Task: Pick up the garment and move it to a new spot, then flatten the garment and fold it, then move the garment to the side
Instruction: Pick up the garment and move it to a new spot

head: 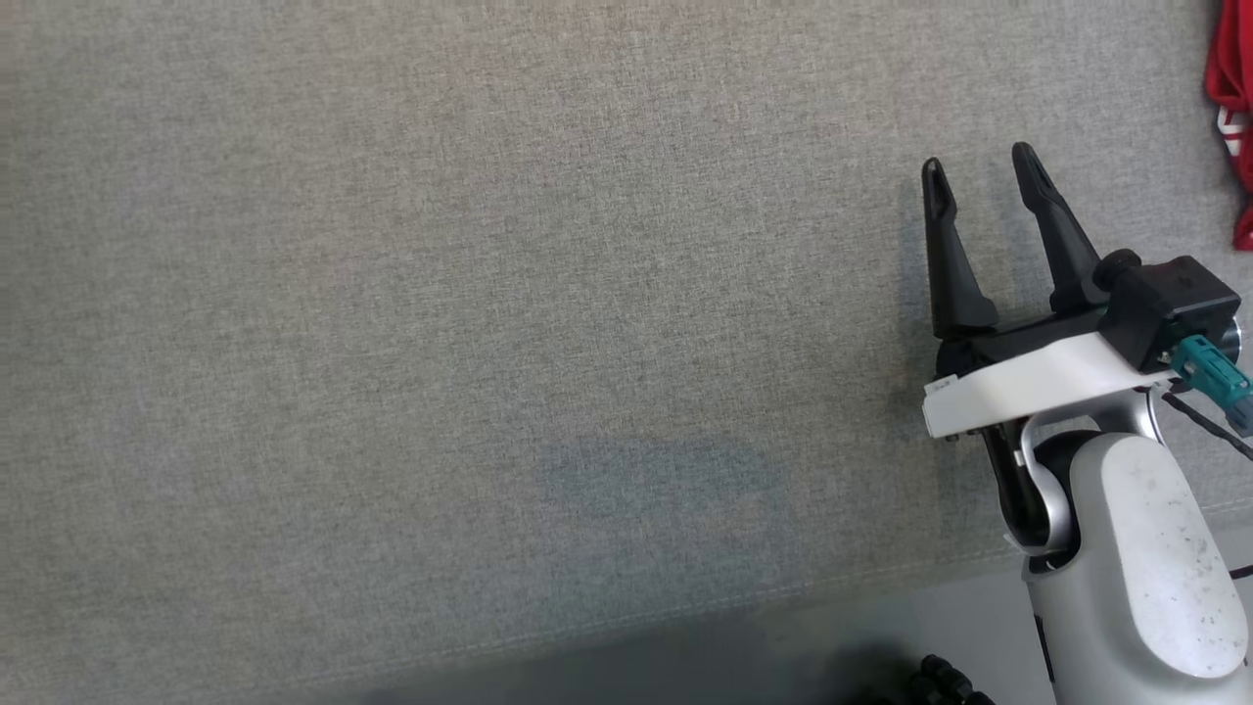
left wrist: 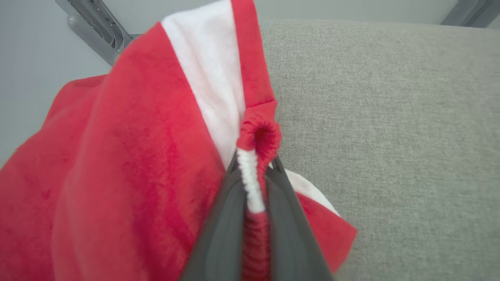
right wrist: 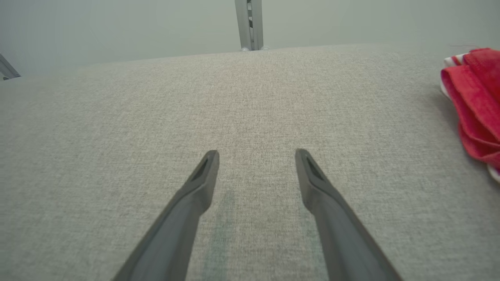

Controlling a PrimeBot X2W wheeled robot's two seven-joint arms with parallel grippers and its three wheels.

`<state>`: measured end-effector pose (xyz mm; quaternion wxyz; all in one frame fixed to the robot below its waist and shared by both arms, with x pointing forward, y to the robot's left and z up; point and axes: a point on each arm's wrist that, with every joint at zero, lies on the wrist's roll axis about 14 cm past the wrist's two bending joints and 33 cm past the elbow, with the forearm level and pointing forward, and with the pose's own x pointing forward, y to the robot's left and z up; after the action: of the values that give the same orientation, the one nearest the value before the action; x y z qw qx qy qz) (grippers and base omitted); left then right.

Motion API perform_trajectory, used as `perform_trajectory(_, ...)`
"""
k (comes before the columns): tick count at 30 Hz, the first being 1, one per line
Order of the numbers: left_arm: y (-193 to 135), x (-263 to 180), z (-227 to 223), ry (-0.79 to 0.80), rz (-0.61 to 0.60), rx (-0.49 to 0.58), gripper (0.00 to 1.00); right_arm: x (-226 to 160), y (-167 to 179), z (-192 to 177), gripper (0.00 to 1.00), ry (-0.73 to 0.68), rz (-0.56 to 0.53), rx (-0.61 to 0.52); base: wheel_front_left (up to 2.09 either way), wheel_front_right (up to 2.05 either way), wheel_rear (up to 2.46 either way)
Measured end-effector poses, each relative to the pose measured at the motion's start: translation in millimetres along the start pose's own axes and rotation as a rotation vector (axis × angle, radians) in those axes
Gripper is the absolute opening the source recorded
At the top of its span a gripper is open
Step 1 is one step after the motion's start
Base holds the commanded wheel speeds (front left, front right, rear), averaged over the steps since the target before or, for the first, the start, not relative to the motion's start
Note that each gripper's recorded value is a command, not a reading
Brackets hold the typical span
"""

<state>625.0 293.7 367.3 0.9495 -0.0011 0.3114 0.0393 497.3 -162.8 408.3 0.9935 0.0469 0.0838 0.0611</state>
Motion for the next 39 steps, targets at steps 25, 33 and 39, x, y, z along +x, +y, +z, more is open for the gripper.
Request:
perform_trajectory(25,-154,-169,160,-0.532,-0.497,-0.001,0.00,-61,19,82,1.00,-0.163,0.021,0.009,0.00,0.00,0.00)
perform_trajectory(33,-263,-263,194,-0.670,-0.825,0.008,0.00,-88,12,106,1.00,-0.225,-0.008,0.014,0.00,0.00,0.00)
perform_trajectory(39,-334,-322,193,-0.670,-1.049,-0.029,0.00,-101,3,112,1.00,-0.245,-0.036,0.020,0.00,0.00,0.00)
